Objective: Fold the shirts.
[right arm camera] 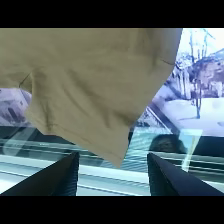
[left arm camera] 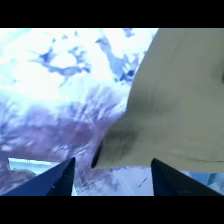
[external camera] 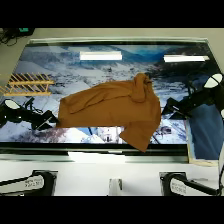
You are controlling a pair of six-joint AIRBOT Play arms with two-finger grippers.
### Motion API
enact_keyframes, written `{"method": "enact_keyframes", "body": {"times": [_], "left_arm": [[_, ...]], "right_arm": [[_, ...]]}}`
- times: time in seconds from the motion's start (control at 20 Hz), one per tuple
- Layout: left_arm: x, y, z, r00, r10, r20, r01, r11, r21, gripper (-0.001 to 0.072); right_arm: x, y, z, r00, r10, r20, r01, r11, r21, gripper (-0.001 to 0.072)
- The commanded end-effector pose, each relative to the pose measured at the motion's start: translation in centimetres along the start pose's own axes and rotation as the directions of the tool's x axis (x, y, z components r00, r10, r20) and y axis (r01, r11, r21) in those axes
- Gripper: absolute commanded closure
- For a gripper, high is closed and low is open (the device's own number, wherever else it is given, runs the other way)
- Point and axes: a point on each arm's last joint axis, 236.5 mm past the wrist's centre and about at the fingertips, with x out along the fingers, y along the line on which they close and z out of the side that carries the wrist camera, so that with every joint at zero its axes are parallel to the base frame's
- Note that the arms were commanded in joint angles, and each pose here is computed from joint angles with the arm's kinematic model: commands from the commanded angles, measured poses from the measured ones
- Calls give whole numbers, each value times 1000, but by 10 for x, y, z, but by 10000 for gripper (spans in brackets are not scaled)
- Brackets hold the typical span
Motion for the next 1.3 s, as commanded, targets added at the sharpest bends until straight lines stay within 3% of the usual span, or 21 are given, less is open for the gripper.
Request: {"method": "enact_keyframes", "body": {"times": [0.0,0.15,0.2,0.3,0.4,0.55,1.0,1.25], "left_arm": [[15,-7,-2,1000,-5,-26,6,1000,13,174],[32,-14,-8,998,0,-66,2,999,32,177],[36,-15,-8,998,4,-65,-1,999,38,225],[39,-18,1,1000,7,-28,-6,999,36,497],[38,-19,3,1000,8,-15,-7,999,42,677],[34,-21,3,1000,5,-8,-5,998,61,679],[-3,-41,6,996,-23,81,13,993,121,679],[-12,-45,6,994,-31,104,17,991,134,679]], "right_arm": [[0,0,-1,1000,0,2,0,1000,-2,289],[0,0,-2,1000,0,1,0,1000,1,290],[0,0,-2,1000,0,-2,0,1000,2,289],[0,-1,-3,1000,-4,-4,4,1000,2,289],[1,-9,-2,999,-35,2,35,999,3,289],[13,-29,-1,995,-100,8,100,995,16,290],[85,-53,8,996,-73,-54,78,992,99,292],[112,-32,27,998,61,-32,-55,984,170,311]]}}
